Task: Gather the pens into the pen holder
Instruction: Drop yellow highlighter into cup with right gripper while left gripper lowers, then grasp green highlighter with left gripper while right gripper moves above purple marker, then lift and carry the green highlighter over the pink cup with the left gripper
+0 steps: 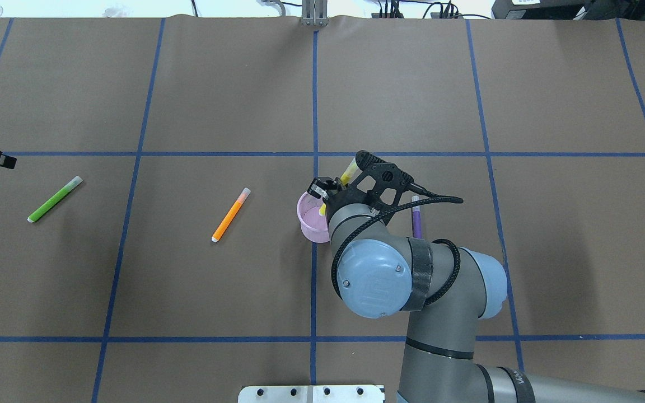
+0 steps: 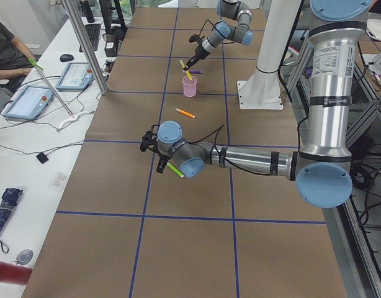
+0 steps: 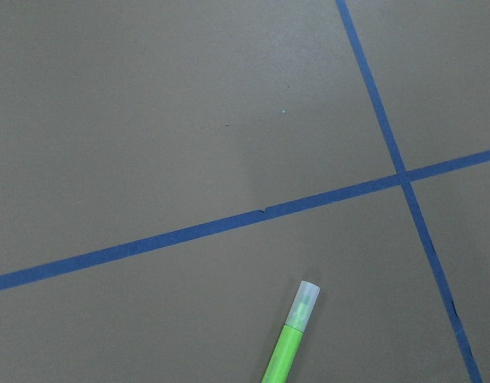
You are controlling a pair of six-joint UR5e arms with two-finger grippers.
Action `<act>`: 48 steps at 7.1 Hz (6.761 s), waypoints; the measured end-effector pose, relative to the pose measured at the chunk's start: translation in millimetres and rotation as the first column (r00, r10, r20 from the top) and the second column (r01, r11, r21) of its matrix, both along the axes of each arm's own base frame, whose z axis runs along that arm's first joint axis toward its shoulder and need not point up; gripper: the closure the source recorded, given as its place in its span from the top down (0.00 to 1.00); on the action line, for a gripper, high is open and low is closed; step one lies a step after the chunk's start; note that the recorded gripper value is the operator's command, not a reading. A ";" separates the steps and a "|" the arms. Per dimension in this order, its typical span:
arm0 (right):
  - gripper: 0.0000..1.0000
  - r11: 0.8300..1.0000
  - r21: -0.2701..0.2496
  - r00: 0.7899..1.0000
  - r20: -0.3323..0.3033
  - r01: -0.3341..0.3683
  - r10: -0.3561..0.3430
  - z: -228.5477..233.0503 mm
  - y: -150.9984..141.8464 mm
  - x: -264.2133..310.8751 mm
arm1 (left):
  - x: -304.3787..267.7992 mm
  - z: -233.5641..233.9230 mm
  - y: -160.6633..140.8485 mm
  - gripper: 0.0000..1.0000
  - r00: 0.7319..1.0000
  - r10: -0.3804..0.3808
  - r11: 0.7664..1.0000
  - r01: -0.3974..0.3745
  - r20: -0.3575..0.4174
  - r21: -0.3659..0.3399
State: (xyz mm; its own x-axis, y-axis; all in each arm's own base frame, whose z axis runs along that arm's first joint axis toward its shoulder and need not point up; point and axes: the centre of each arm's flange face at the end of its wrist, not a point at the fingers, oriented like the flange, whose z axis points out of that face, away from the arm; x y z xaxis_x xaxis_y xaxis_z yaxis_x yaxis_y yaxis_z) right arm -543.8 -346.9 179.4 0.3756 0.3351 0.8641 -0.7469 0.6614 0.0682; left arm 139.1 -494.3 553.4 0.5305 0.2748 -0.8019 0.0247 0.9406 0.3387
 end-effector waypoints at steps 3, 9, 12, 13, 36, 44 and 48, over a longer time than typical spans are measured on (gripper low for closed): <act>1.00 1.000 0.015 1.000 -0.017 0.006 -0.006 5.0 12.8 -3.8 | 3.9 -0.9 -0.7 0.99 1.000 0.002 1.000 -0.002 0.003 0.001; 1.00 0.949 -0.048 0.947 -0.073 0.311 -0.314 34.3 -12.1 139.3 | 135.6 -41.5 -10.9 0.92 0.973 0.188 0.978 -0.199 0.135 0.068; 1.00 0.829 -0.164 0.832 -0.067 0.535 -0.551 102.5 -79.8 234.9 | 129.4 -18.1 -18.6 0.86 0.889 0.331 0.900 -0.398 0.317 0.177; 1.00 0.804 -0.182 0.809 -0.065 0.567 -0.585 120.8 -90.2 250.8 | 132.2 -13.6 -23.1 0.85 0.864 0.366 0.881 -0.441 0.346 0.170; 1.00 0.748 -0.194 0.767 0.032 0.634 -0.641 196.6 -126.6 348.6 | 149.4 -131.6 -28.1 0.00 0.861 0.408 0.869 -0.468 0.303 0.160; 1.00 0.751 -0.232 0.779 0.047 0.618 -0.625 212.6 -140.0 348.3 | 347.0 -445.0 78.5 0.00 0.999 -0.028 0.824 0.002 0.037 0.566; 1.00 0.751 -0.235 0.779 0.049 0.617 -0.625 213.0 -142.8 345.9 | 402.4 -434.6 98.9 0.11 0.998 -0.054 0.820 0.038 0.012 0.571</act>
State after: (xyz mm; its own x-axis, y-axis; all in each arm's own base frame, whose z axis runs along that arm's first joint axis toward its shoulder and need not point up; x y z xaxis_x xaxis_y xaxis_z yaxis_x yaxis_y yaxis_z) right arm -197.9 -489.7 392.4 0.5950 0.2012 0.7781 -0.1661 0.9780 -0.1259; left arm 541.5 -395.4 118.8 0.5730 0.6532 -0.4950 0.0460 0.5774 0.8152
